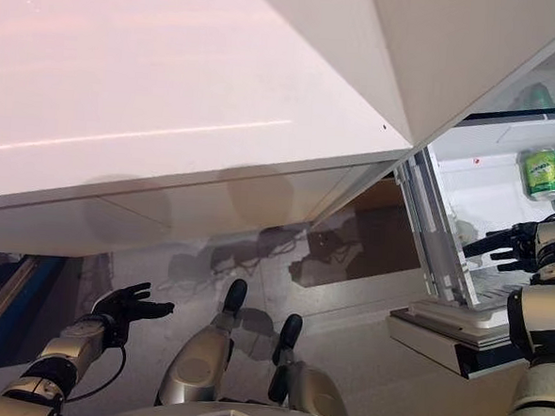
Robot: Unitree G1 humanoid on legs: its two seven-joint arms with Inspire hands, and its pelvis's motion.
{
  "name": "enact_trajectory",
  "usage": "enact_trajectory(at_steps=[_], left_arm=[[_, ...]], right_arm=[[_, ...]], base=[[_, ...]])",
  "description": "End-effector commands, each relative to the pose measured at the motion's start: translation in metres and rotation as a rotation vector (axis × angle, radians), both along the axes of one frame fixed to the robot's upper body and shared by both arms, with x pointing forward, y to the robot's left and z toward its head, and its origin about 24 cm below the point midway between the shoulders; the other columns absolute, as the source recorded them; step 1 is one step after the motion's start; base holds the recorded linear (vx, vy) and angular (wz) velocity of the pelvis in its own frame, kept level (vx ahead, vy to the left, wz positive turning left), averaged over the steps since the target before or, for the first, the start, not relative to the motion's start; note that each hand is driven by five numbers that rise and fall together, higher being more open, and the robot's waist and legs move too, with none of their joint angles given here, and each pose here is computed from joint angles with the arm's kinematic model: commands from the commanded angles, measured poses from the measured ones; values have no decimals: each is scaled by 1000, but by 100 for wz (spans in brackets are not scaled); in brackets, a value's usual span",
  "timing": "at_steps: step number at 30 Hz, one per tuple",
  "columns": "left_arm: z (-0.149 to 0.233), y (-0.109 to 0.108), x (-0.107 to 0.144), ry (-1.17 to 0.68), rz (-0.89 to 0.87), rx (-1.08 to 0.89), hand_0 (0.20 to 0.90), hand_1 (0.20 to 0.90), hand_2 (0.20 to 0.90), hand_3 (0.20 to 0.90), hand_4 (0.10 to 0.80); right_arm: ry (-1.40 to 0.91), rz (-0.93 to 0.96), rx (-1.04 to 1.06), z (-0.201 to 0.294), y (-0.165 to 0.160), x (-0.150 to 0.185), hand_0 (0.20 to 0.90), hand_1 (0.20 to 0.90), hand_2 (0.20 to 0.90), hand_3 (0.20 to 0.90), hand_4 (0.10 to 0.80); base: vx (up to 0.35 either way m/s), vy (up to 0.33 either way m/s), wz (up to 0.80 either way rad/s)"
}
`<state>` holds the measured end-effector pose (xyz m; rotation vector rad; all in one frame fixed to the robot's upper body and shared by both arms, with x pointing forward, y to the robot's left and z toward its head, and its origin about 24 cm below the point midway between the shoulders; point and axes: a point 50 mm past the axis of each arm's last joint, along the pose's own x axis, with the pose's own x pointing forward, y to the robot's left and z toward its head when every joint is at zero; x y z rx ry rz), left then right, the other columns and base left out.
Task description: Put drinks into fridge and close the fridge
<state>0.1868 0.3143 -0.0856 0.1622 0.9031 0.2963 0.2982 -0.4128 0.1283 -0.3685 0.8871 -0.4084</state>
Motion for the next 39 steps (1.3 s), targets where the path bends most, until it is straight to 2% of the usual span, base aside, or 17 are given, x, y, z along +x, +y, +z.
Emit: enact_trajectory(at_steps=[1, 3, 5, 6, 9, 15, 21, 26, 30, 35, 39], left_arm=[[-17, 13, -44, 150, -3, 48, 900, 900, 900, 900, 800], [-24, 7, -53, 189, -16, 26, 900, 900, 900, 900, 800], [-28, 4, -58, 202, -17, 18, 900, 900, 900, 900, 800], [-33, -1, -65, 221, -13, -5, 900, 900, 900, 900, 800], [-39, -7, -73, 239, -8, -26, 900, 900, 900, 900, 800], [-53, -22, -95, 282, -22, -95, 900, 900, 900, 900, 800], [-61, -30, -116, 314, -19, -131, 900, 900, 900, 900, 800], [-64, -34, -126, 329, -16, -144, 900, 900, 900, 900, 800], [-66, -35, -134, 340, 0, -157, 900, 900, 900, 900, 800], [-68, -35, -151, 359, 61, -156, 900, 900, 900, 900, 800], [-70, -37, -165, 379, 111, -165, 900, 900, 900, 900, 800]], right_arm=[[-168, -97, -349, 57, -39, -16, 900, 900, 900, 900, 800], [-374, -88, -425, 80, -34, -6, 900, 900, 900, 900, 800], [-463, -81, -453, 93, -28, -1, 900, 900, 900, 900, 800], [-615, -58, -513, 115, -17, 4, 900, 900, 900, 900, 800], [-771, -35, -574, 134, -5, 1, 900, 900, 900, 900, 800], [-1126, 52, -690, 169, 26, -30, 900, 900, 900, 900, 800], [-1355, -51, -808, 177, 32, -70, 900, 900, 900, 900, 800], [-1399, -195, -846, 153, 20, -104, 900, 900, 900, 900, 800], [-1387, -338, -781, 120, 3, -130, 900, 900, 900, 900, 800], [-1182, -505, -691, 49, -22, -173, 900, 900, 900, 900, 800], [-1049, -598, -574, 0, -30, -198, 900, 900, 900, 900, 800]], base=[[30, 57, -7], [42, 65, -12], [33, 71, -9], [16, 87, -10], [-8, 83, -9], [-17, 96, -7], [-42, 55, -6], [-39, 8, -11], [15, 4, -19], [72, 28, -15], [101, 20, -4]])
